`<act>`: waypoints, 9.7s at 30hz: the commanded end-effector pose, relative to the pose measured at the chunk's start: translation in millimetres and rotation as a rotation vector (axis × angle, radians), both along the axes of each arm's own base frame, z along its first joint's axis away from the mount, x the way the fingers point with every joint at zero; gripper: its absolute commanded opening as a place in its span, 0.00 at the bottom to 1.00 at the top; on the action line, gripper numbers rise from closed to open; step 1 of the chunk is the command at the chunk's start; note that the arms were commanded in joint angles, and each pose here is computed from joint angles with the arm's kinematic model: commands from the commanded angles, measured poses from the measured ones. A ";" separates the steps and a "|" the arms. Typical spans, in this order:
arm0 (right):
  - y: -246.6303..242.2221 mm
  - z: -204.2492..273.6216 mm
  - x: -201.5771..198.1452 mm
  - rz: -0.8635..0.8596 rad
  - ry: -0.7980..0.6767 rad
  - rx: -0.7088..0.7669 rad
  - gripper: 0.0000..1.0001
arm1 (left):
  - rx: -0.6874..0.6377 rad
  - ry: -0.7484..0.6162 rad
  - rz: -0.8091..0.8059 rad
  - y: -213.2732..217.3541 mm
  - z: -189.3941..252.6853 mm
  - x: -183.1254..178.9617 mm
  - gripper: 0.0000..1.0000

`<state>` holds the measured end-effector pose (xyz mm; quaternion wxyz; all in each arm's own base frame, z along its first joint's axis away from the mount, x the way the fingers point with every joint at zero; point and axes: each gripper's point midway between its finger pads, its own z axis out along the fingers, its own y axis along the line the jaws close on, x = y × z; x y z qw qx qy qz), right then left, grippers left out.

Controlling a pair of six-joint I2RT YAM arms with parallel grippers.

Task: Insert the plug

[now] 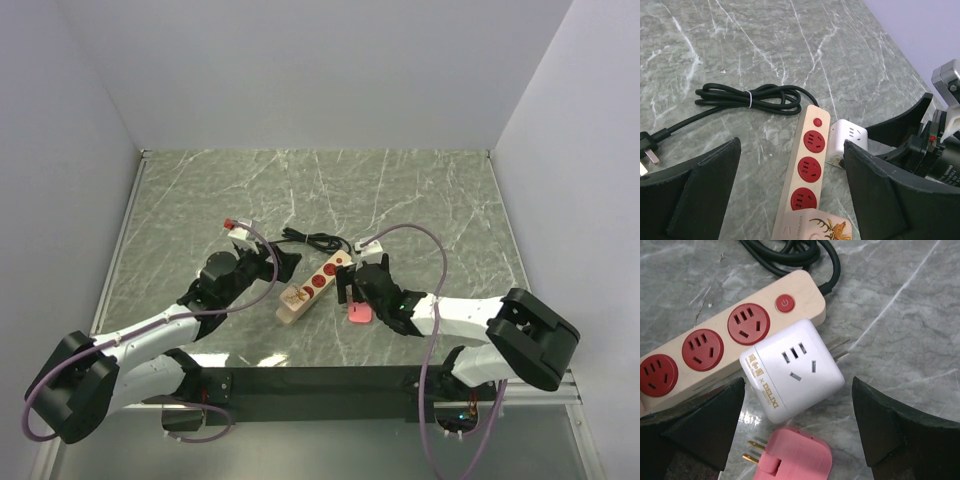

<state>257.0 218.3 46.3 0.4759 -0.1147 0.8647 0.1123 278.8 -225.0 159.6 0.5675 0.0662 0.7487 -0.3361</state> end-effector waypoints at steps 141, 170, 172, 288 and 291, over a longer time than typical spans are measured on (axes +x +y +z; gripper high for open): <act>30.4 168.1 -78.4 0.559 -0.263 0.235 0.93 | -0.370 0.244 -0.681 -86.0 46.8 -68.6 0.01; 63.4 161.3 -100.3 0.667 -0.349 -0.160 0.94 | -0.328 0.262 -0.790 -91.3 61.7 -103.9 0.01; 63.8 158.9 -100.1 0.669 -0.346 -0.167 0.93 | -0.330 0.256 -0.795 -90.8 64.1 -105.1 0.01; 73.2 158.1 -71.1 0.953 0.347 0.215 0.00 | -0.113 -0.328 -0.564 -39.6 31.9 -125.9 0.98; 74.8 162.9 -90.6 1.046 0.341 0.219 0.00 | -0.146 -0.386 -0.644 -39.0 42.2 -144.9 0.99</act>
